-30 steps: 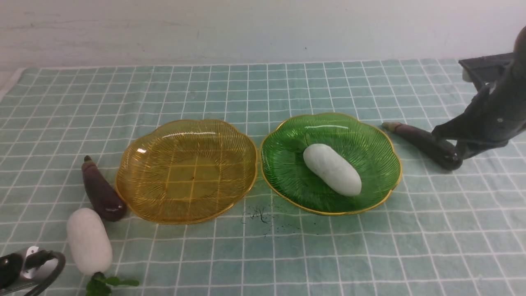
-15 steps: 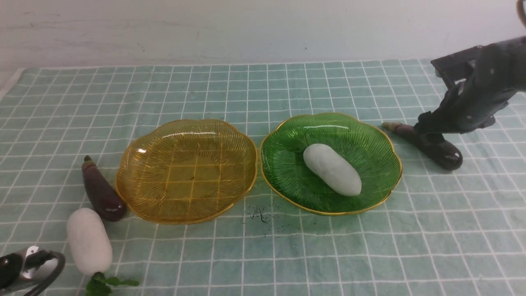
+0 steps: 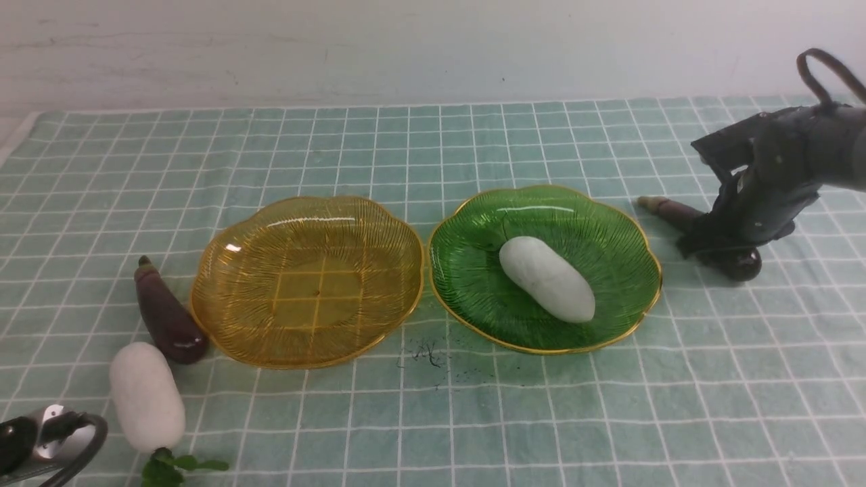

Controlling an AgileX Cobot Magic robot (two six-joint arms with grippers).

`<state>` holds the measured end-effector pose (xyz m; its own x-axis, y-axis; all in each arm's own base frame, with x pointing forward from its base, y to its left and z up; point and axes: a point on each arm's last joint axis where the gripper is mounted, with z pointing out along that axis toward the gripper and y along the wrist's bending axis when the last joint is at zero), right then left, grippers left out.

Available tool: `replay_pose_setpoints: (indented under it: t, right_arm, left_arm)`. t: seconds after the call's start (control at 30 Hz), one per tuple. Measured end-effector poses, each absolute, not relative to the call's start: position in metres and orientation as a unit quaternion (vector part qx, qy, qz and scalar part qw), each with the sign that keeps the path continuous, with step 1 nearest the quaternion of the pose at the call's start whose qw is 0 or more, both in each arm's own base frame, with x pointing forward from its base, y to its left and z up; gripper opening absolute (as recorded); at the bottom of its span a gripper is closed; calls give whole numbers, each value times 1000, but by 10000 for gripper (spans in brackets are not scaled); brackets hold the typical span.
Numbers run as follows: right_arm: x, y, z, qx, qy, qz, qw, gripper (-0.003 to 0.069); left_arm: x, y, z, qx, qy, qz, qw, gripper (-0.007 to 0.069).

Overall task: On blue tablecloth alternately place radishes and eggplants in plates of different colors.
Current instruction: 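Pick up the eggplant and place it on the yellow plate with the right gripper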

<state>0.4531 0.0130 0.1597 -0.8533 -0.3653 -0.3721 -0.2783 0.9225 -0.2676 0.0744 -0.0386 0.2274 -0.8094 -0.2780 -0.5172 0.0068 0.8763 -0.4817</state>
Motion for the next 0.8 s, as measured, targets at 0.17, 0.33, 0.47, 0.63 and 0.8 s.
replay_pose_setpoints:
  t: [0.17,0.33,0.47,0.63,0.8]
  right_arm:
    - [449,12,221,-148,952,-106,246,385]
    - [434,36,301,-86,943,14,322,385]
    - [424,95,313,-123,923,151,331,385]
    - [407,186,293,-221,894,248,299,385]
    - [388,262,258,-289,872,268,289,385]
  left_arm:
    - [74,-39,227,-74,921,-238,300,300]
    - [74,-39,227,-74,921,-238,300,300]
    - [74,-39,227,-74,921,-238,300,300]
    - [74,-39,227,-74,921,-238,300,300]
    - [74,-39,227,-74,921,-238,300,300]
